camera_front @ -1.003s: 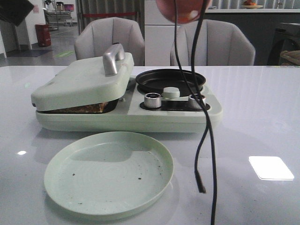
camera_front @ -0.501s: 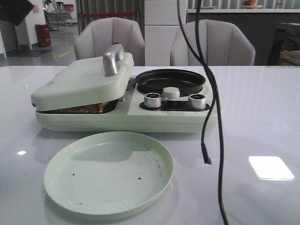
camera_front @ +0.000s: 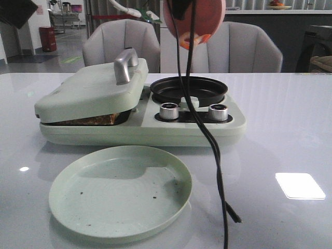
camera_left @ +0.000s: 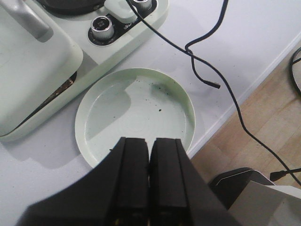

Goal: Make breakfast with bread and shrimp
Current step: 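Tilt the bowl with the right gripper to pour shrimp into the pan, then carry the empty bowl back and set it down with the right gripper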

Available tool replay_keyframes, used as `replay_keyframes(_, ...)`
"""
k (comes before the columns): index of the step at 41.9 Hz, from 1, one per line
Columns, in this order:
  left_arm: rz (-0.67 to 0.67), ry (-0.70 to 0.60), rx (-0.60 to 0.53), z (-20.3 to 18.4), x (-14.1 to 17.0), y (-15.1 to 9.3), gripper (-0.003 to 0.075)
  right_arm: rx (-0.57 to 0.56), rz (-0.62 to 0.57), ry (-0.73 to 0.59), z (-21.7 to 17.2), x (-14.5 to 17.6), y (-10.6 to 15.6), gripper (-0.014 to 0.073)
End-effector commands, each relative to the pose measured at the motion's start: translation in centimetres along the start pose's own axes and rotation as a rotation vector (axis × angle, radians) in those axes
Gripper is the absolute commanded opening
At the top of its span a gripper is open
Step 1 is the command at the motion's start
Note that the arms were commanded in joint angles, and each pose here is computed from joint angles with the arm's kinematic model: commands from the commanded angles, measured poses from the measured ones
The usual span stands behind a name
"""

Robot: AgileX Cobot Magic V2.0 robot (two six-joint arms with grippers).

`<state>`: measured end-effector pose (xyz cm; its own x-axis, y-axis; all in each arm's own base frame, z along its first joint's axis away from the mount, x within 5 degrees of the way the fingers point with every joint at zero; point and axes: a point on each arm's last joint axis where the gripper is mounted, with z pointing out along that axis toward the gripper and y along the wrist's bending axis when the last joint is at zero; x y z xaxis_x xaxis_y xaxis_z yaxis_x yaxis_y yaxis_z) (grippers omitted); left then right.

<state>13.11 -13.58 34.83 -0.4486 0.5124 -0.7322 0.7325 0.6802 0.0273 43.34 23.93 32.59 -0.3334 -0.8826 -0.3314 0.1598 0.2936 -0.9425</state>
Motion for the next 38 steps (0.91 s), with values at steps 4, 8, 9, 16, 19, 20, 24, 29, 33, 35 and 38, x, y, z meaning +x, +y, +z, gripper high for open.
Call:
replay_keyframes(4,-0.003,-0.103,0.003,-0.7,-1.3,-0.1,0.0112,0.145,0.043,-0.047,-1.0,-0.3,-6.7,0.0053)
replay_keyframes(8,-0.003,-0.103,0.003,-0.7,-1.3,-0.1,0.0112,0.153,0.079,-0.043,-1.2,-0.2,-7.2,0.0053)
replay_keyframes(9,-0.003,-0.103,0.003,-0.7,-1.3,-0.1,0.0112,0.156,0.08,-0.038,-1.2,-0.2,-7.2,0.0053)
replay_keyframes(16,-0.003,-0.103,0.003,-0.7,-1.3,-0.1,0.0112,0.161,0.082,-0.025,-1.0,0.0,-7.3,0.0053)
replay_keyframes(19,-0.003,-0.103,0.003,-0.7,-1.3,-0.1,0.0112,0.152,0.112,0.006,-1.1,0.4,-7.8,0.0053)
replay_keyframes(20,-0.003,-0.103,0.003,-0.7,-1.3,-0.1,0.0112,0.142,0.133,0.021,-1.2,0.6,-8.2,0.0053)
replay_keyframes(24,-0.003,-0.103,0.003,-0.7,-1.3,-0.1,0.0112,0.032,0.226,0.11,-1.4,2.0,-9.4,0.0053)
replay_keyframes(29,-0.003,-0.103,0.003,-0.7,-1.3,-0.1,0.0112,-0.146,0.338,0.252,-1.5,5.0,-12.1,0.0053)
replay_keyframes(33,-0.003,-0.103,0.003,-0.7,-1.3,-0.1,0.0112,-0.308,0.459,0.353,-1.4,8.0,-14.0,0.0053)
replay_keyframes(35,-0.003,-0.103,0.003,-0.7,-1.3,-0.1,0.0112,-0.391,0.513,0.397,-1.4,9.9,-14.5,0.0053)
replay_keyframes(38,-0.003,-0.103,0.003,-0.7,-1.3,-0.1,0.0112,-0.489,0.563,0.463,-1.3,12.7,-15.1,0.0053)
